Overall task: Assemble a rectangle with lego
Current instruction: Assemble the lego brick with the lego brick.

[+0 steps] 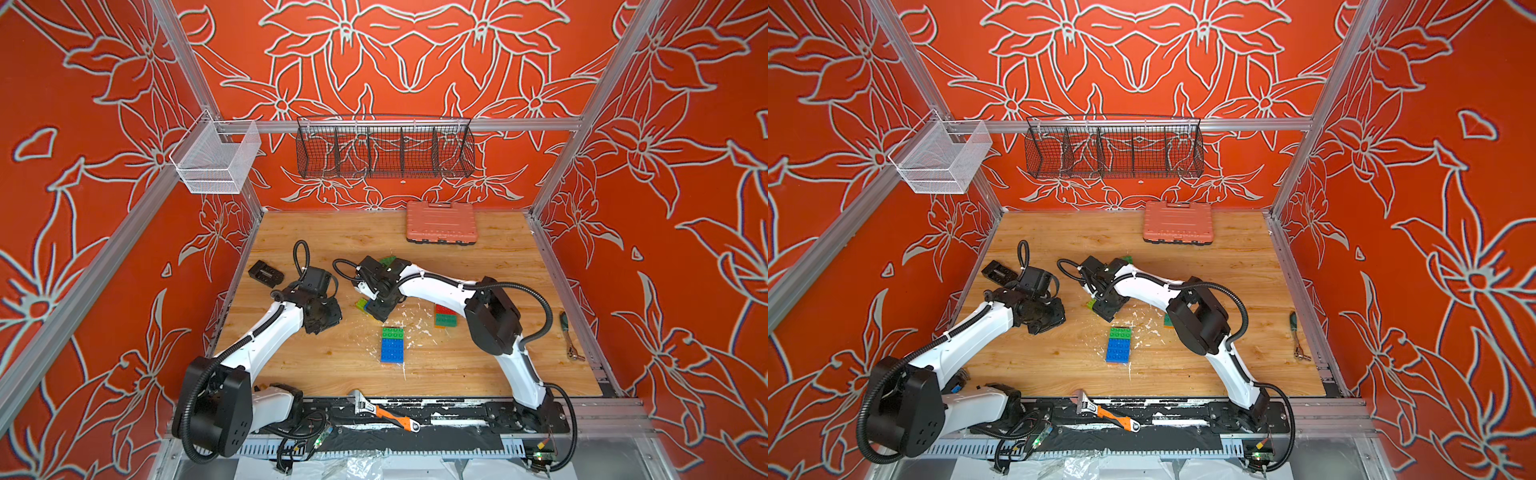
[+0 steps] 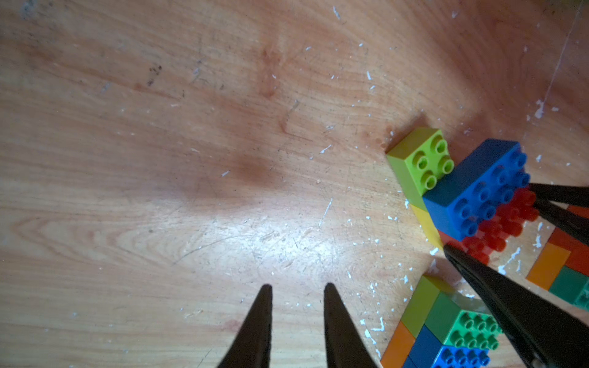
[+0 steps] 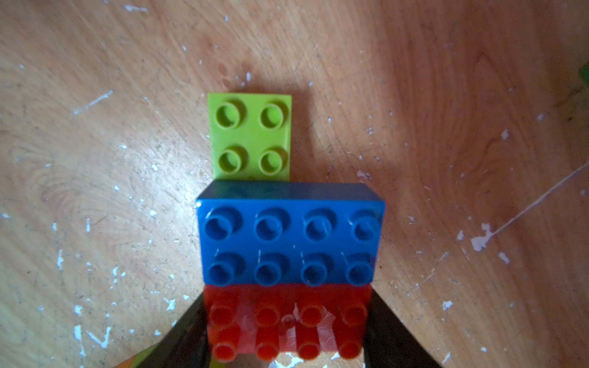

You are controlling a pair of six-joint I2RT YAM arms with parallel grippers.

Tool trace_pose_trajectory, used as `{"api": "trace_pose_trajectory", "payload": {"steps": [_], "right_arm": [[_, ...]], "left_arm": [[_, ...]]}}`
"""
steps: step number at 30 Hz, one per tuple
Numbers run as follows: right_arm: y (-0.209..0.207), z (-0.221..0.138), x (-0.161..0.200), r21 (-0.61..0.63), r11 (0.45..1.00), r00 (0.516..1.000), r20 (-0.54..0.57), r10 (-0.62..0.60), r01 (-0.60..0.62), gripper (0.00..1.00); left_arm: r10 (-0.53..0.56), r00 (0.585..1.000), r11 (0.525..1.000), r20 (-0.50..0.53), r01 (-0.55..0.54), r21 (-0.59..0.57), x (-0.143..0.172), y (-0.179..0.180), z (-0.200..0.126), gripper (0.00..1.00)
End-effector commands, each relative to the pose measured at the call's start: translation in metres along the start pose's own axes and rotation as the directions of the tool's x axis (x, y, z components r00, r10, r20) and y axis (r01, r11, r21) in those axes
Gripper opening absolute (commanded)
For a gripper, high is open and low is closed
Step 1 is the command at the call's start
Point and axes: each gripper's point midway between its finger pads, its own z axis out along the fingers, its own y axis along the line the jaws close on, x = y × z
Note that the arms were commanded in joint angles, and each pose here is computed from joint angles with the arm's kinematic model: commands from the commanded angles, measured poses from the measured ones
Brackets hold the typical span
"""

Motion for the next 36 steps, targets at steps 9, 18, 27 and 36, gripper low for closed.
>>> {"api": "trace_pose_trajectory", "payload": {"steps": [9,18,27,36], "right_arm": [[0.014,0.075,0.090,-0.031,0.998,0.928,-0.368,-0.060,0.052,0.10],[0.013,0.059,0.077,-0.028,0.999,0.941,-0.335,-0.052,0.046,0.14],[0.012,0.022,0.040,-0.025,0.999,0.977,-0.211,-0.031,0.026,0.62],[0.009,-0.005,0.018,-0.016,1.000,0.995,-0.100,-0.003,0.001,0.90]], "left_arm": [[-0.027,1.000,1.000,0.013,0.028,-0.005,0.002,0.006,-0.001,0.27],[-0.038,0.999,0.999,0.017,0.038,0.000,0.004,0.006,-0.001,0.27],[-0.036,0.999,0.999,0.039,0.036,-0.005,-0.001,0.006,-0.009,0.28],[-0.027,0.999,1.000,0.047,0.028,-0.004,-0.004,0.004,-0.011,0.33]]}}
